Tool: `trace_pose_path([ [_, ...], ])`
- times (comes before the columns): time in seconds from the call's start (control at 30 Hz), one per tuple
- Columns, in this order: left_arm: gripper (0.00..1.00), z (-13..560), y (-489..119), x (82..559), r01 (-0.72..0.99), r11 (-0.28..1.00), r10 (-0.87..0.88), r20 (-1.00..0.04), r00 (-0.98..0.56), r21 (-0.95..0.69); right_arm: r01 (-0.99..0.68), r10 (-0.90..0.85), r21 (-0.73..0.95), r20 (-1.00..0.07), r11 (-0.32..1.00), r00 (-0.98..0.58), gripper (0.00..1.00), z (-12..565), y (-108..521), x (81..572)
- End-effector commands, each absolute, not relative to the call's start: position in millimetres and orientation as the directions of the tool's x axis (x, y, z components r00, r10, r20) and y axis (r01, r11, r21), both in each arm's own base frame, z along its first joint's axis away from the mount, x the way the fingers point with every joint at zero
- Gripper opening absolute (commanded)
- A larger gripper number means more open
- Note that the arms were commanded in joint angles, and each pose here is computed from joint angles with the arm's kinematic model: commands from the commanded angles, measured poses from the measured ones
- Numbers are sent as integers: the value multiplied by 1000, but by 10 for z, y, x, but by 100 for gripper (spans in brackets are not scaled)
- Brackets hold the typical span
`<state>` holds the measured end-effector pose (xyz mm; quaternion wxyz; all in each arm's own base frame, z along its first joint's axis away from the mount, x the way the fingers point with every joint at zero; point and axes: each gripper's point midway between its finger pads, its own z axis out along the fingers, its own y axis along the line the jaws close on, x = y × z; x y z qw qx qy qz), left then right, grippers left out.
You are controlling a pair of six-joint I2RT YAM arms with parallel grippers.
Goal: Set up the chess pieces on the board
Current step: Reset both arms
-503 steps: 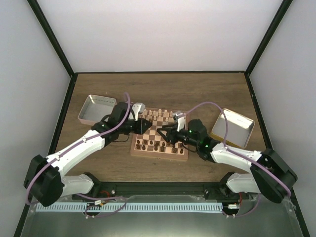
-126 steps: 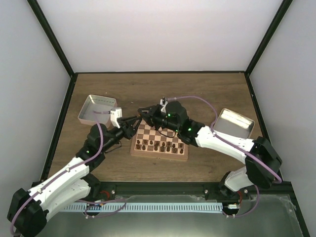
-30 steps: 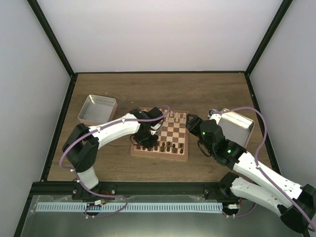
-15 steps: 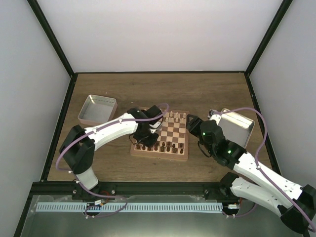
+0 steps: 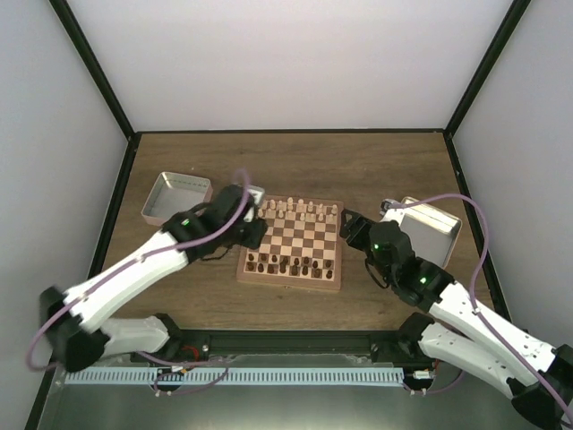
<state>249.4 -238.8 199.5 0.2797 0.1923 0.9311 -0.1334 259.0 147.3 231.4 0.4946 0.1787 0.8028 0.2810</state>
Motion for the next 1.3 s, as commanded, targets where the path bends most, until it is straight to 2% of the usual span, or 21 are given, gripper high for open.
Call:
trace_pose_path([
  [0.0,52,2551,-2134,2615,363,908,44,-817,-575,-207,16,445,483,-793,875,-416,75,2268,1249,2547],
  [0.03,61,2674,-2078,2577,372,899,0,-850,-527,-231,1,414,453,-813,891,-410,75,2298,1229,2538],
  [0.1,93,2795,-1951,2498,380,889,-59,-887,-457,-255,-38,354,401,-846,915,-399,78,2376,1214,2515],
  [0.13,99,2871,-1866,2466,373,891,-85,-902,-424,-259,-46,333,380,-857,924,-394,79,2415,1190,2500],
  [0.5,100,3121,-996,2183,170,945,-225,-932,-283,-279,-118,304,342,-917,932,-258,86,3074,880,2226],
  [0.77,100,3578,-581,1861,193,920,-322,-939,-124,-341,-120,357,368,-928,922,-105,99,3523,477,1931],
  [0.93,100,3806,-437,1770,196,929,-311,-949,-50,-314,-114,386,385,-922,916,-20,100,3781,268,1786],
  [1.27,100,3829,-410,1811,157,945,-281,-958,-60,-287,-109,401,400,-916,910,-17,100,3803,248,1777],
])
